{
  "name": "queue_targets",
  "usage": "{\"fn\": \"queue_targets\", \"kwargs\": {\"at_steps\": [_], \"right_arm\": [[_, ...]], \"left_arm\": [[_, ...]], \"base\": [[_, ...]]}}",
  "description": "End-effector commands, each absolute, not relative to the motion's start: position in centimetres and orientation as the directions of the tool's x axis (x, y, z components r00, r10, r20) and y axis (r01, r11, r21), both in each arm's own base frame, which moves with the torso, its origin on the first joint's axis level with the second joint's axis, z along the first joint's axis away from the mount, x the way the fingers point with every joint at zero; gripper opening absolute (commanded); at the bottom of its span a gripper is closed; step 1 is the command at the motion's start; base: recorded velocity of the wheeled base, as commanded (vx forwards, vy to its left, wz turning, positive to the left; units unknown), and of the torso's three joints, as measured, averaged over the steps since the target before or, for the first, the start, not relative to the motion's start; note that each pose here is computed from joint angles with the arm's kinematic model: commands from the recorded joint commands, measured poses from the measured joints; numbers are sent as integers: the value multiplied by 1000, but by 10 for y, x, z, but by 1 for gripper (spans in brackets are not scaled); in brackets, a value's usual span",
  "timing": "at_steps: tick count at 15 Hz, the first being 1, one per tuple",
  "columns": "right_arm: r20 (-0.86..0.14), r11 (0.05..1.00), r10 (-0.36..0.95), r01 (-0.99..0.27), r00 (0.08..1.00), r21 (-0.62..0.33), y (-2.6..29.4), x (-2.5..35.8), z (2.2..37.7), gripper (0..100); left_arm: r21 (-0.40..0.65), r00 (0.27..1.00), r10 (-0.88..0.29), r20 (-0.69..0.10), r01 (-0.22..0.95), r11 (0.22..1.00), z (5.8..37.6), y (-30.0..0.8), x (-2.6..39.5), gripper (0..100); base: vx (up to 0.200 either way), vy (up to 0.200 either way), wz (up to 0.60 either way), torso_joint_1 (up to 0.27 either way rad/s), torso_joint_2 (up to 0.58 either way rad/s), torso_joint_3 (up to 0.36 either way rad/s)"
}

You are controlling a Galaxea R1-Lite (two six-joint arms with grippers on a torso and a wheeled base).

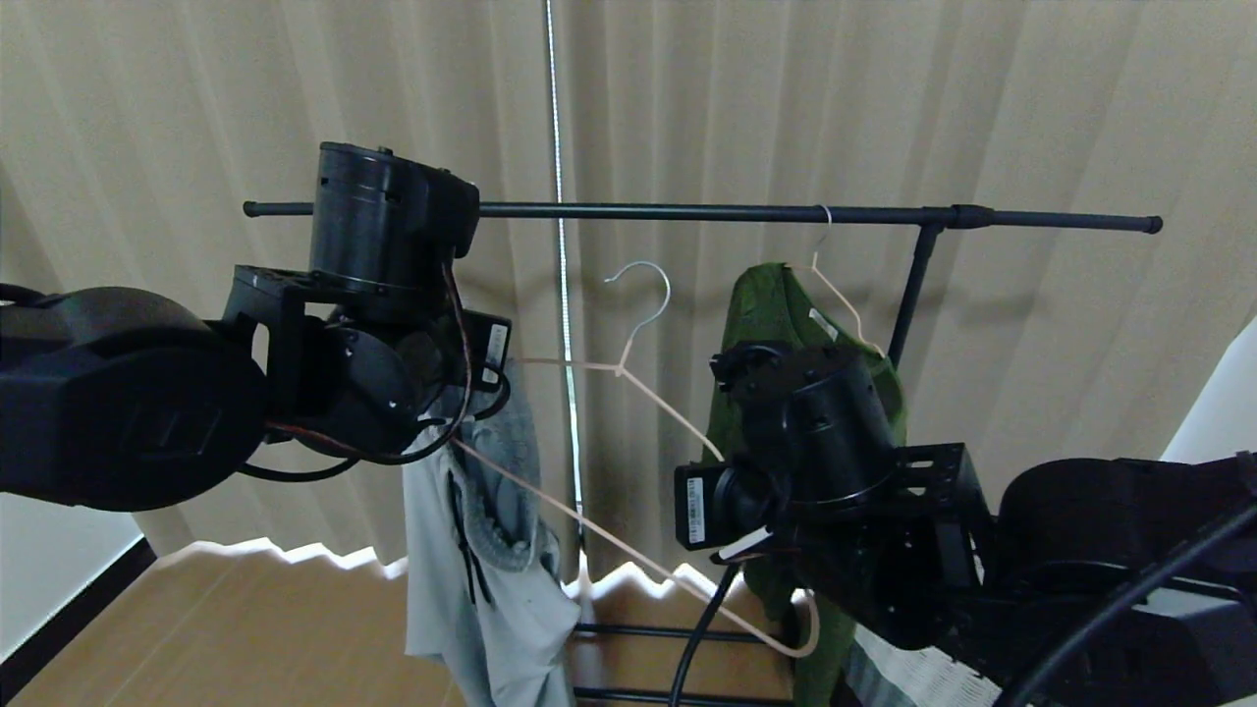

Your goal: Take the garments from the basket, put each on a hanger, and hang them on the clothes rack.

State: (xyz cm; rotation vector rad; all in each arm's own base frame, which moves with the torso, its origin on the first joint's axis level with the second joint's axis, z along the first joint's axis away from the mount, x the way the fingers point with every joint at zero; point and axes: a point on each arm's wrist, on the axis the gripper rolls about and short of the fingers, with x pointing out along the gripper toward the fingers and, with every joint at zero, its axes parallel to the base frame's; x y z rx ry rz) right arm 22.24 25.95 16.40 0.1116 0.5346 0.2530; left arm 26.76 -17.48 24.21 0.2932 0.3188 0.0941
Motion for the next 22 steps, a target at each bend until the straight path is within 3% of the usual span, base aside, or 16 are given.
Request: {"fn": "queue_targets", "kwargs": {"at_steps": [1, 8, 11, 17, 20, 22], "right_arm": [[-490, 966, 255, -197, 833, 169, 271, 237, 155, 0], [-469, 963, 260, -195, 844, 184, 286, 251, 150, 0], [-454, 961, 268, -198, 850, 195, 289, 253, 149, 0], [-436, 958, 269, -194, 859, 210, 285, 253, 155, 0], [-392, 950, 278, -191, 877, 247, 270, 251, 179, 0], [-370, 944, 287, -196, 884, 265, 265, 247, 189, 0]], "left_arm": [[283, 956, 101, -276, -20, 959, 254, -178, 255, 0], [211, 970, 15, -244, 38, 977, 270, -196, 237, 0], [128, 978, -15, -209, 42, 991, 284, -205, 236, 0], [137, 958, -36, -284, 78, 988, 275, -210, 223, 0], [146, 949, -62, -309, 111, 983, 271, -204, 216, 0], [122, 929, -143, -342, 194, 973, 265, -205, 215, 0]], "base": [[0, 0, 0, 0, 0, 0], [0, 0, 0, 0, 0, 0], [0, 0, 0, 0, 0, 0], [0, 0, 0, 0, 0, 0], [0, 0, 0, 0, 0, 0], [0, 0, 0, 0, 0, 0]]}}
